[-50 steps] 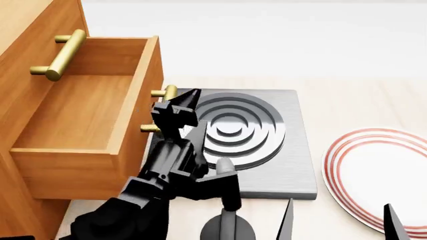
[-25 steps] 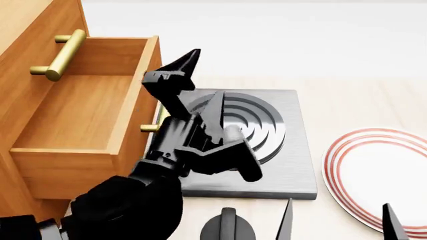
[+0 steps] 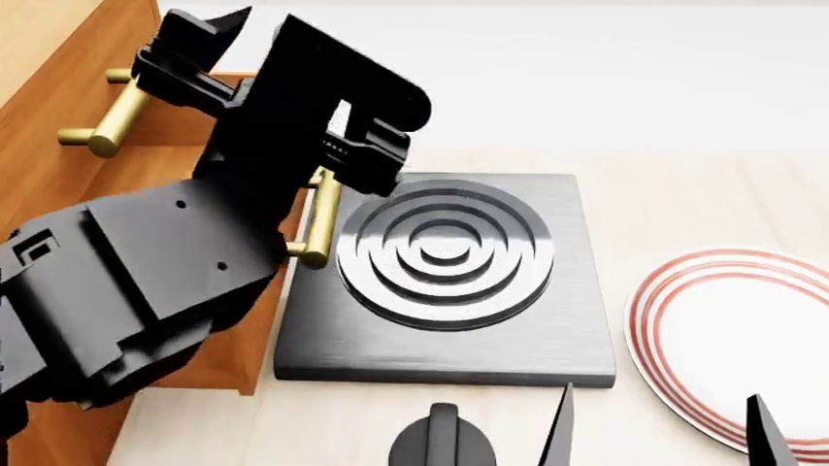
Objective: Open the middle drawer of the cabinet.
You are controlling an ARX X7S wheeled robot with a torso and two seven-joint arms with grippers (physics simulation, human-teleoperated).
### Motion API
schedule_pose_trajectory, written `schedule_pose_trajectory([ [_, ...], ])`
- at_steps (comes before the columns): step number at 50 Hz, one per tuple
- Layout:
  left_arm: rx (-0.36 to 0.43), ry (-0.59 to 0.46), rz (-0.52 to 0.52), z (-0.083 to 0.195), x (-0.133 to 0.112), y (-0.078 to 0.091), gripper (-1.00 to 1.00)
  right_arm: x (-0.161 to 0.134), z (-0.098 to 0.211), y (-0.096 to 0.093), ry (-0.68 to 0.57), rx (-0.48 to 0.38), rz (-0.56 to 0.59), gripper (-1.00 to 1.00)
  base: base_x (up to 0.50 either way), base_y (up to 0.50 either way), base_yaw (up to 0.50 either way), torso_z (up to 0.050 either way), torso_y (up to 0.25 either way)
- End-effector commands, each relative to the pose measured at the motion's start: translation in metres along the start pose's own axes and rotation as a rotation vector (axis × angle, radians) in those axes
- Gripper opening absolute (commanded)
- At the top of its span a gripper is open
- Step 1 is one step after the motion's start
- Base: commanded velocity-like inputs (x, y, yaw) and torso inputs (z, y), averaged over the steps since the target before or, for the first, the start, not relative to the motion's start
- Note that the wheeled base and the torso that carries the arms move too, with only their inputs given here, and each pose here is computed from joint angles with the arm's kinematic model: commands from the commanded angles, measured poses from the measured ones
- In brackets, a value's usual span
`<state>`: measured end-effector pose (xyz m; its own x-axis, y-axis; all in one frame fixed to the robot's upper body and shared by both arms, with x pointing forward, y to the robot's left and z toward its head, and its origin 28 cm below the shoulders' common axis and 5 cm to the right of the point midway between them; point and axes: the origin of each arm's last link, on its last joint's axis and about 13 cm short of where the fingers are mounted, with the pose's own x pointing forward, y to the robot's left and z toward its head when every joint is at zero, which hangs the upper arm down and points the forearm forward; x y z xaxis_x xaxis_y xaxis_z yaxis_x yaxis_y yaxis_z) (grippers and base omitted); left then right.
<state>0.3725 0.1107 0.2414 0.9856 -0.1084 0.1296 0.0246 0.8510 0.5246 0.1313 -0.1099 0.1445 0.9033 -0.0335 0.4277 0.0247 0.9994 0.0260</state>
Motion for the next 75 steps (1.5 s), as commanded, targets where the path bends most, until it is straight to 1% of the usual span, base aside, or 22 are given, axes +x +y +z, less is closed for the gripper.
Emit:
schedule_pose_trajectory([
  [1,-0.272,0.136,-0.142,0.031,-0.019,0.033,1.00,0.000,0.000,0.001,-0.001,0.012,0.000,1.00,0.00,0.00,0.00,0.000,0.000],
  [2,-0.251,0.145,-0.147,0.031,-0.019,0.036,1.00,0.000,-0.001,0.000,-0.001,0.012,0.000,1.00,0.00,0.00,0.00,0.000,0.000],
  [4,-0.311,0.173,-0.185,0.033,-0.019,0.037,1.00,0.000,-0.001,0.000,0.000,0.012,-0.001,1.00,0.00,0.00,0.00,0.000,0.000],
  [7,-0.293,0.181,-0.193,0.033,-0.019,0.039,1.00,0.000,0.000,0.000,-0.003,0.014,-0.002,1.00,0.00,0.00,0.00,0.000,0.000],
  [8,-0.221,0.255,-0.224,0.033,-0.021,0.041,1.00,0.000,-0.001,-0.001,-0.002,0.014,-0.005,1.00,0.00,0.00,0.00,0.000,0.000],
  [9,-0.264,0.226,-0.205,0.035,-0.019,0.042,1.00,0.000,-0.001,-0.001,-0.002,0.014,-0.005,1.00,0.00,0.00,0.00,0.000,0.000],
  [13,-0.304,0.265,-0.225,0.038,-0.020,0.045,1.00,0.000,-0.001,-0.001,-0.001,0.015,-0.004,1.00,0.00,0.00,0.00,0.000,0.000],
  [14,-0.370,0.280,-0.214,0.039,-0.021,0.045,1.00,0.000,-0.001,0.000,-0.001,0.015,-0.003,1.00,0.00,0.00,0.00,0.000,0.000],
  [17,-0.380,0.310,-0.283,0.043,-0.026,0.046,1.00,0.000,-0.001,-0.001,-0.001,0.015,-0.004,1.00,0.00,0.00,0.00,0.000,0.000],
  [18,-0.435,0.329,-0.297,0.045,-0.029,0.046,1.00,0.000,-0.001,0.000,-0.002,0.014,-0.002,1.00,0.00,0.00,0.00,0.000,0.000],
  [19,-0.405,0.326,-0.292,0.044,-0.030,0.046,1.00,0.000,-0.001,0.000,-0.002,0.015,-0.001,1.00,0.00,0.00,0.00,0.000,0.000],
  [24,-0.429,0.356,-0.309,0.042,-0.030,0.047,1.00,0.000,-0.001,-0.001,-0.002,0.016,-0.003,1.00,0.00,0.00,0.00,0.000,0.000],
  [27,-0.509,0.392,-0.352,0.042,-0.031,0.046,1.00,0.000,-0.001,-0.001,-0.002,0.016,-0.004,1.00,0.00,0.00,0.00,0.000,0.000],
  [28,-0.513,0.395,-0.343,0.041,-0.031,0.046,1.00,0.000,-0.001,-0.001,-0.002,0.015,-0.005,1.00,0.00,0.00,0.00,0.000,0.000],
  [30,-0.612,0.427,-0.350,0.042,-0.030,0.047,1.00,0.000,-0.001,-0.002,-0.002,0.015,-0.005,1.00,0.00,0.00,0.00,0.000,0.000],
  [34,-0.689,0.461,-0.313,0.042,-0.028,0.048,1.00,-0.001,-0.001,-0.002,-0.003,0.015,-0.005,1.00,0.00,0.00,0.00,0.000,0.000],
  [40,-0.722,0.433,-0.195,0.038,-0.021,0.050,1.00,-0.001,-0.001,-0.001,-0.002,0.016,-0.002,1.00,0.00,0.00,0.00,0.000,0.000],
  [47,-0.701,0.455,-0.166,0.024,-0.016,0.040,1.00,-0.001,-0.001,-0.002,-0.002,0.015,-0.006,1.00,0.00,0.00,0.00,0.000,0.000],
  [52,-0.733,0.456,-0.104,0.021,-0.014,0.041,1.00,0.000,-0.002,-0.002,0.000,0.014,-0.005,1.00,0.00,0.00,0.00,0.000,0.000],
  [56,-0.714,0.447,-0.077,0.020,-0.013,0.041,1.00,0.000,-0.002,-0.002,0.000,0.013,-0.004,1.00,0.00,0.00,0.00,0.000,0.000],
  [64,-0.633,0.488,-0.124,0.010,-0.015,0.034,1.00,0.000,-0.002,-0.002,0.002,0.014,-0.004,1.00,0.00,0.00,0.00,0.000,0.000],
  [75,-0.589,0.524,-0.193,0.000,-0.018,0.027,1.00,0.000,-0.002,-0.002,0.004,0.013,-0.003,1.00,0.00,0.00,0.00,0.000,0.000],
])
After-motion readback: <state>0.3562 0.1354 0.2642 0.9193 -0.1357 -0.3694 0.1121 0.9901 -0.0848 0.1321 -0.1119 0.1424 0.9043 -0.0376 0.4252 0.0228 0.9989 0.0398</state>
